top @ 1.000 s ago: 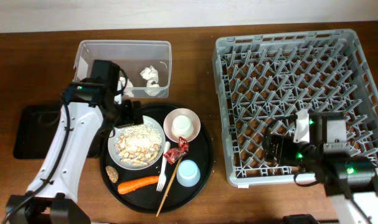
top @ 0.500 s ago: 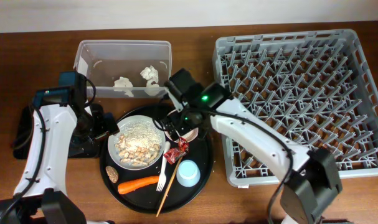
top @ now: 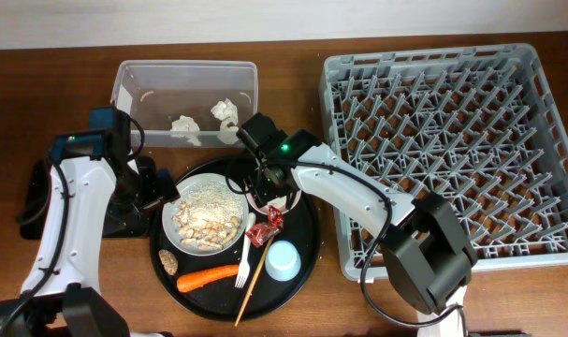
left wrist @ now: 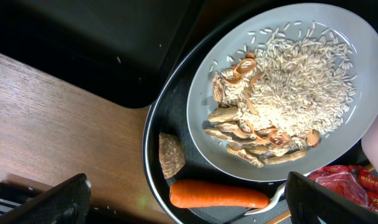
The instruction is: Sort waste into correct bins and load items into the dishwasher rack
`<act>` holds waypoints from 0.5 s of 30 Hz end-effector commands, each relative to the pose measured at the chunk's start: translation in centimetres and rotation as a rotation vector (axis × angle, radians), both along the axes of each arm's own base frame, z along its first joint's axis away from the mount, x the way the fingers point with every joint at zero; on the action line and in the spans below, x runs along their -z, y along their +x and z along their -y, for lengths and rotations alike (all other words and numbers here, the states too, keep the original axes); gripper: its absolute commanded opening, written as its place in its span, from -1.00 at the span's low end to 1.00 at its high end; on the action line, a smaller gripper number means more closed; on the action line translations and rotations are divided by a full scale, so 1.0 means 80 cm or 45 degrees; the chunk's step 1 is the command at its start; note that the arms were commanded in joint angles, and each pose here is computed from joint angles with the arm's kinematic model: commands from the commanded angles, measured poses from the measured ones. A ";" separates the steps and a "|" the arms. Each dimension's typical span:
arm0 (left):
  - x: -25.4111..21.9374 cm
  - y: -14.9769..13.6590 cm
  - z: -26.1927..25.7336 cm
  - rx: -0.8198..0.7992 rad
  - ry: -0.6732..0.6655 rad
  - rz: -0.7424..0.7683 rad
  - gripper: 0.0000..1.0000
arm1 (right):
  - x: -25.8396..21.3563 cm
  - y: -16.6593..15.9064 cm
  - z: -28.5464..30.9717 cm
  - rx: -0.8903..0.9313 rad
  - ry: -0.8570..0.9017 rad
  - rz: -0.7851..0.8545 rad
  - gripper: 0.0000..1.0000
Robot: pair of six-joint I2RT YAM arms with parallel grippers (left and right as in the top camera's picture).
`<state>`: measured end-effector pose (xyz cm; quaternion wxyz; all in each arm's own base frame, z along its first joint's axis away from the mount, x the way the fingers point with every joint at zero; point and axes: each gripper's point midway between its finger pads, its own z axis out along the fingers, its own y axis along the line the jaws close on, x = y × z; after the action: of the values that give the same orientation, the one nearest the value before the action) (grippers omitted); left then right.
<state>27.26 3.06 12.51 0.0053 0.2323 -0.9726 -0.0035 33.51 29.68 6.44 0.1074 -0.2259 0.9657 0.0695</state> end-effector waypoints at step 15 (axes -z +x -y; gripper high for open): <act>0.002 0.003 -0.004 -0.022 0.015 0.014 0.99 | -0.297 0.016 0.374 0.924 -0.075 0.522 0.00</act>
<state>27.70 3.10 12.50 -0.0034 0.2323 -0.9726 -0.0024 36.11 9.64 29.15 0.3162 -0.0092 0.9486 0.0076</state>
